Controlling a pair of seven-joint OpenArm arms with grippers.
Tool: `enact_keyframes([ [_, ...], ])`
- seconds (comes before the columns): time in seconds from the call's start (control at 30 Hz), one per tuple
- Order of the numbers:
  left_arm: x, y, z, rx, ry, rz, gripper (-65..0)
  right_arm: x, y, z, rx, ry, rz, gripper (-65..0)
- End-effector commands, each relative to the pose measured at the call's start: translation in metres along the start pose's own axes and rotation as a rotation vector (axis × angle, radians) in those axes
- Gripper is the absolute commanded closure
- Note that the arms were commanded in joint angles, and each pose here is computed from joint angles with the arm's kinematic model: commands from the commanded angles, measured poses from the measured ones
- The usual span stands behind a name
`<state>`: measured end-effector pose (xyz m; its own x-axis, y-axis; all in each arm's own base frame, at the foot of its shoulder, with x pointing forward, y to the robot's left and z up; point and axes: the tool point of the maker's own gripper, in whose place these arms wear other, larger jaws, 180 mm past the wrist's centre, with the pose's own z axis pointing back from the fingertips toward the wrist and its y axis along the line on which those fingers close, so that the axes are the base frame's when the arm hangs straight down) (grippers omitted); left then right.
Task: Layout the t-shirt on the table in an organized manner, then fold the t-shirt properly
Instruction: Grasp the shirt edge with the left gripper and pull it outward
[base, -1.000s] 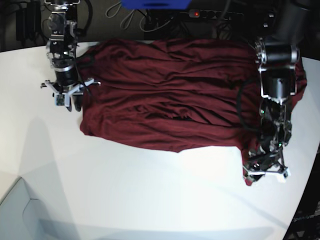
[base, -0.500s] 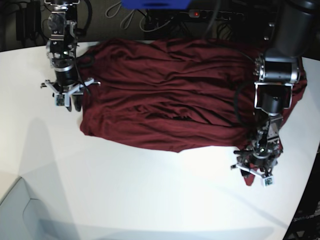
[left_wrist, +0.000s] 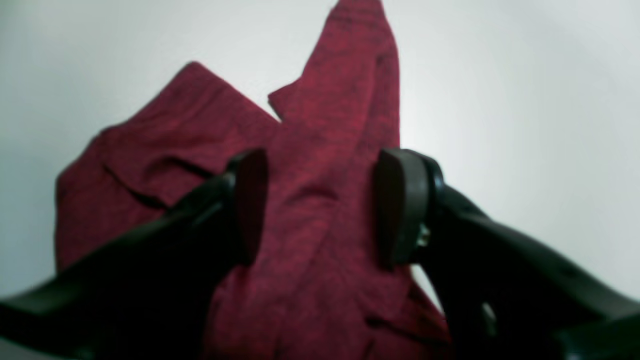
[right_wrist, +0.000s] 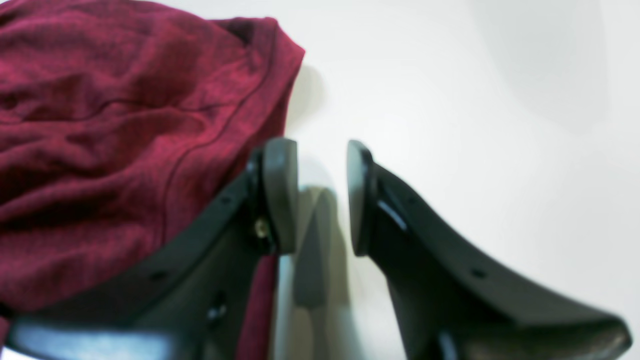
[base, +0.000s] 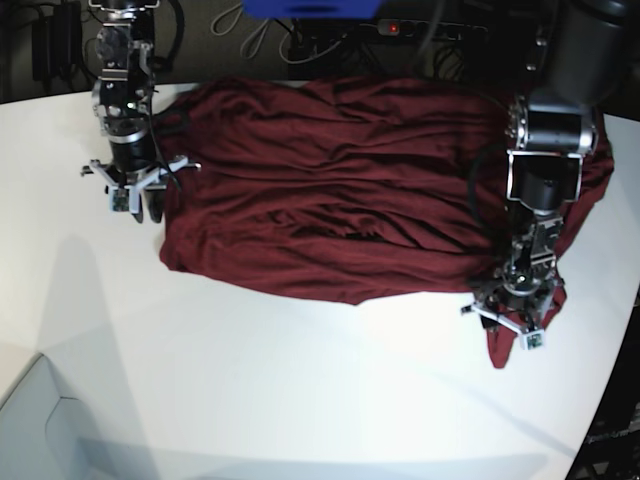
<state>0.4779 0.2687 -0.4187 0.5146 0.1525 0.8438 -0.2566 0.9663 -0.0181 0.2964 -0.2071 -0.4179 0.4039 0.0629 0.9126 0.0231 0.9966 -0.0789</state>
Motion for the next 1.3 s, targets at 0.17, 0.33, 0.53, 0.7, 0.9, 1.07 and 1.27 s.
enact_keyframes([
  [0.17, 0.034, 0.003, -0.002, 0.001, -0.069, 0.018, -6.4, 0.015, -0.006, 0.000, -0.009, -0.053, 0.008, -17.7],
  [0.33, 0.042, 0.014, -0.001, 0.022, -0.087, 0.078, -0.3, 0.014, -0.006, 0.000, -0.009, -0.050, 0.009, -17.7],
  [0.53, 0.079, 0.056, 0.008, 0.098, -0.197, 0.305, 0.0, 0.013, -0.007, 0.001, -0.012, -0.049, 0.008, -17.7],
  [0.7, 0.100, 0.088, 0.027, 0.146, -0.302, 0.384, 0.0, 0.013, -0.007, 0.001, -0.012, -0.049, 0.008, -17.7],
  [0.9, 0.108, 0.105, 0.037, 0.174, -0.350, 0.415, 0.0, 0.013, -0.004, 0.001, -0.007, -0.048, 0.006, -17.7],
  [1.07, 0.104, 0.126, 0.042, 0.216, -0.363, 0.482, -0.1, 0.013, -0.004, 0.001, -0.007, -0.048, 0.006, -17.7],
  [1.27, 0.088, 0.135, 0.044, 0.234, -0.339, 0.499, -2.8, 0.013, -0.004, 0.001, -0.007, -0.048, 0.006, -17.7],
])
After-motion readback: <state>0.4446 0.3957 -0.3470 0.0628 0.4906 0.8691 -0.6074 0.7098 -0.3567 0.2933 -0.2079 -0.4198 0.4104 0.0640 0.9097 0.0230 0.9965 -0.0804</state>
